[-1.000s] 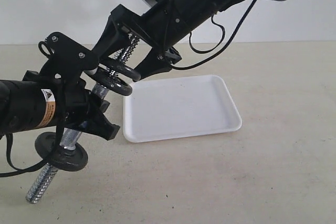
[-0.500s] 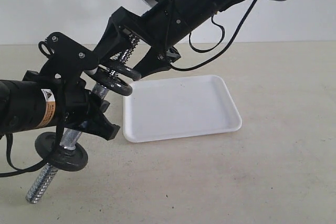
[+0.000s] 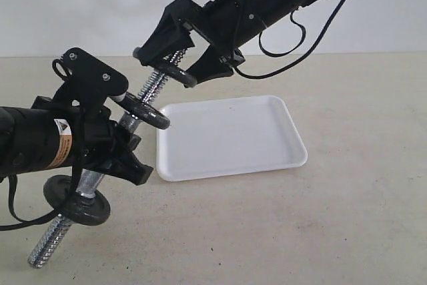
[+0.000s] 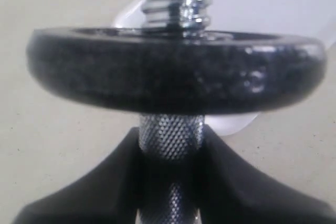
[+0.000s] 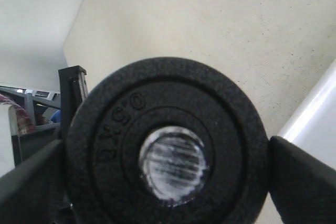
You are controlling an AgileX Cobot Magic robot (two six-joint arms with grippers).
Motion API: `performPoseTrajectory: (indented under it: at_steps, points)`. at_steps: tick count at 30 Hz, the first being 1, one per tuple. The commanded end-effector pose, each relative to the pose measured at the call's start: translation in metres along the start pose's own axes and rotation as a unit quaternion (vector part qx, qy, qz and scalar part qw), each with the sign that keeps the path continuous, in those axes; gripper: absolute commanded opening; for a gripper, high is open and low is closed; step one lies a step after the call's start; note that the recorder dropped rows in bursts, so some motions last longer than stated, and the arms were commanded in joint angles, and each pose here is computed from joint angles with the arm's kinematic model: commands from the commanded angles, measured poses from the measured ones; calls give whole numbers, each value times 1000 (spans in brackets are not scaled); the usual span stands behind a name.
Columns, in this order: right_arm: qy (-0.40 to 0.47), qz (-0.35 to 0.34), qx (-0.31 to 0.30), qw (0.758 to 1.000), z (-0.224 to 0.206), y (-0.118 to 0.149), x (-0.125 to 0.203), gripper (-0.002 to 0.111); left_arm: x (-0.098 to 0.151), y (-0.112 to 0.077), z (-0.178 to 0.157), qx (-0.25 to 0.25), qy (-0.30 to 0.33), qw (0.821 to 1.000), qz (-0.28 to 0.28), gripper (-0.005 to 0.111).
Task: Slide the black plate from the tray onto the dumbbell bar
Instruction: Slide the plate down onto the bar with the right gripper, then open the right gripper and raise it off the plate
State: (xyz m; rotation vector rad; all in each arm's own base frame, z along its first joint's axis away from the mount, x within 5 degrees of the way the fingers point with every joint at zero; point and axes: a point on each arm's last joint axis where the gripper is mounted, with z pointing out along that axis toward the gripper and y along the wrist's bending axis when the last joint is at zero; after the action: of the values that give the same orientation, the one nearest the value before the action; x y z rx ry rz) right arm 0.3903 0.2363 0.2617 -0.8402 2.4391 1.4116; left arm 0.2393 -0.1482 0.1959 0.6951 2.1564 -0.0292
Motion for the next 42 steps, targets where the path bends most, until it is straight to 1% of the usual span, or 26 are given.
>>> performPoseTrajectory:
  at_steps: [1, 7, 10, 11, 15, 31, 35, 39, 42]
  points:
    - [-19, -22, -12, 1000, 1, 17, -6, 82, -20, 12, -14, -49, -48, 998, 13, 4]
    - [-12, -50, -15, 999, 7, 22, -5, 82, -20, 12, -14, -48, -48, 998, 13, 4]
    - [-12, -50, -15, 999, 7, 22, -5, 83, -20, 12, -14, -48, -48, 998, 13, 4]
    - [-12, -50, -15, 999, 7, 22, -5, 85, -20, 12, -14, -48, -48, 998, 13, 4]
    - [-12, -38, -16, 999, 7, 22, -5, 105, -20, 12, -14, -47, -48, 998, 13, 4]
    - [-15, -35, -14, 999, 5, 21, -5, 105, -20, 12, -14, -47, -48, 998, 13, 4]
    - [-47, -29, 7, 998, -3, 11, -11, 105, -20, 12, -14, -47, -48, 998, 13, 4]
    - [-98, -19, 44, 994, -17, -4, -19, 105, -20, 12, -14, -49, -48, 998, 13, 4]
    - [-118, -12, 59, 991, -27, -12, -22, 105, -21, 13, -14, -51, -48, 997, 13, 4]
